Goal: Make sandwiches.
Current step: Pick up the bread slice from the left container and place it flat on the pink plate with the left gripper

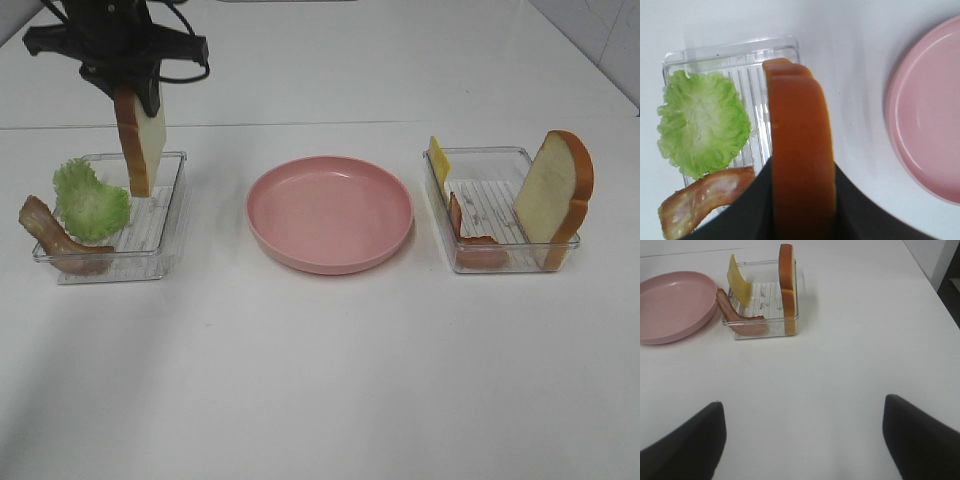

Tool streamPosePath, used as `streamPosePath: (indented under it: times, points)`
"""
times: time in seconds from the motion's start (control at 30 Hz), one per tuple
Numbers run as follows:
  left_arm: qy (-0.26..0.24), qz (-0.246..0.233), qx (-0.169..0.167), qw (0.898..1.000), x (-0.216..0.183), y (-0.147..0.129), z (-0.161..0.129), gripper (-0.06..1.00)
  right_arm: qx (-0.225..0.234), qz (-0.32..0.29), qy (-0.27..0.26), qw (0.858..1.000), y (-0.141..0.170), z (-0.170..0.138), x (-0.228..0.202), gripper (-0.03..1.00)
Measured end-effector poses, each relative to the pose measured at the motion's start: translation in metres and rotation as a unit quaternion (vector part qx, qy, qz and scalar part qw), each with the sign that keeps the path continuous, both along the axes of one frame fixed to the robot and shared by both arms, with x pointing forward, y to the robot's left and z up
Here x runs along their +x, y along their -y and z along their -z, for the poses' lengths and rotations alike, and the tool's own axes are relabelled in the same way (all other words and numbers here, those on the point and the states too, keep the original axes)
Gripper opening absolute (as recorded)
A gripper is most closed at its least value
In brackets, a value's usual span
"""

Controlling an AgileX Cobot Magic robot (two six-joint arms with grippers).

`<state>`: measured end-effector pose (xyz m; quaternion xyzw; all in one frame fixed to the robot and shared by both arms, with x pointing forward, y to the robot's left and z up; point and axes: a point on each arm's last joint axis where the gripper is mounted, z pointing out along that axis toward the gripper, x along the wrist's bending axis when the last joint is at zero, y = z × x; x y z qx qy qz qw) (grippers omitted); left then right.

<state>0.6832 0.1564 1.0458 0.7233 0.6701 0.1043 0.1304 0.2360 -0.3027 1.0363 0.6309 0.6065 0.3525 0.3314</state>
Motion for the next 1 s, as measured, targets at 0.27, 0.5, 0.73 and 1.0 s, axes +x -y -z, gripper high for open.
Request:
streamPosePath:
  times: [0.27,0.5,0.73,1.0]
  points:
    - [0.036,0.024,-0.070,0.997,-0.022,0.004,-0.052,0.23,0.000,0.000,0.000,1.000,0.000,0.000,0.000,0.80]
    - [0.045,0.048,-0.207,0.976,-0.006,0.033,-0.033,0.23,0.000,0.000,0.000,1.000,0.000,0.000,0.000,0.80]
    - [-0.020,0.053,-0.338,0.940,0.018,0.073,0.043,0.23,0.000,0.000,0.000,1.000,0.000,0.000,0.000,0.80]
    - [-0.058,0.058,-0.357,0.930,0.015,0.116,0.106,0.23,0.000,0.000,0.000,1.000,0.000,0.000,0.000,0.80]
